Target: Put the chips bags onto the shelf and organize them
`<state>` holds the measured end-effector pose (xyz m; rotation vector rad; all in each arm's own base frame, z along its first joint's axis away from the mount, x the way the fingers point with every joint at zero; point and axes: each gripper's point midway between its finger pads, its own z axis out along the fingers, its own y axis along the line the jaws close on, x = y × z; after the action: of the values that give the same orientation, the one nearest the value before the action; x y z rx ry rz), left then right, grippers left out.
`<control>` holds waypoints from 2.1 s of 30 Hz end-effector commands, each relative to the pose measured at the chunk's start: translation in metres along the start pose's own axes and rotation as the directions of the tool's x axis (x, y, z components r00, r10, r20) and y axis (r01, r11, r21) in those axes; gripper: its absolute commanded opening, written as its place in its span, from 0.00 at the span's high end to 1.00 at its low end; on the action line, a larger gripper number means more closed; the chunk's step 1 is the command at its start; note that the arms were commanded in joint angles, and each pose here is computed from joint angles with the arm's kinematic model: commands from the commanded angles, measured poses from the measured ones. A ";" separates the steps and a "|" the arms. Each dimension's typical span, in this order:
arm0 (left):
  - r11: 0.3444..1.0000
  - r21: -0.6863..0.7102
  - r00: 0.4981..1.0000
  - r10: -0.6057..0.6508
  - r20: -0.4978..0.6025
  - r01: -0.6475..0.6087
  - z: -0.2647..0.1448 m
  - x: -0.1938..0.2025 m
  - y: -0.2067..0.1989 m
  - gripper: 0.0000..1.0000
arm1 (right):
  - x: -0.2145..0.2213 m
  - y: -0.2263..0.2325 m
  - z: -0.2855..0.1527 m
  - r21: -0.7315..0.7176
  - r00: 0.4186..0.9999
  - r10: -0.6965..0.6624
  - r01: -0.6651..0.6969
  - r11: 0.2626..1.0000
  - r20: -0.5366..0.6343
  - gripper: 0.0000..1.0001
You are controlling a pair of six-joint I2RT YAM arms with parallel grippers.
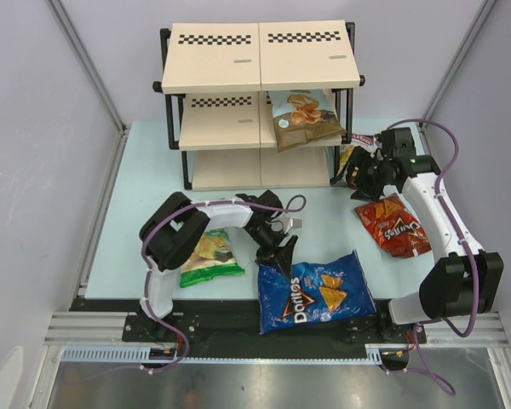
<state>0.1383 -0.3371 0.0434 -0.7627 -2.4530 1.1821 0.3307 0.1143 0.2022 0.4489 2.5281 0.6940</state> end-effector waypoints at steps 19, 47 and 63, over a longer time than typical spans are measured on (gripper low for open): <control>0.988 0.138 0.929 0.007 0.369 -0.062 -0.075 -0.077 -0.021 1.00 | -0.003 -0.001 -0.052 -0.004 0.993 0.012 -0.012 1.000 0.115 0.24; 0.975 0.220 0.384 -0.189 0.904 -0.040 -0.235 -0.121 -0.051 1.00 | -0.003 0.030 -0.029 -0.138 0.996 0.091 -0.091 0.986 -0.009 0.27; 0.901 0.143 0.399 0.036 0.916 -0.409 -0.278 -0.113 -0.166 1.00 | -0.019 0.032 -0.036 -0.191 0.978 0.204 -0.193 0.962 0.037 0.28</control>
<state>0.3103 -0.3107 0.2846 -0.1463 -2.8187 2.4294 0.3279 0.1107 0.2253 0.6262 2.4579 0.8469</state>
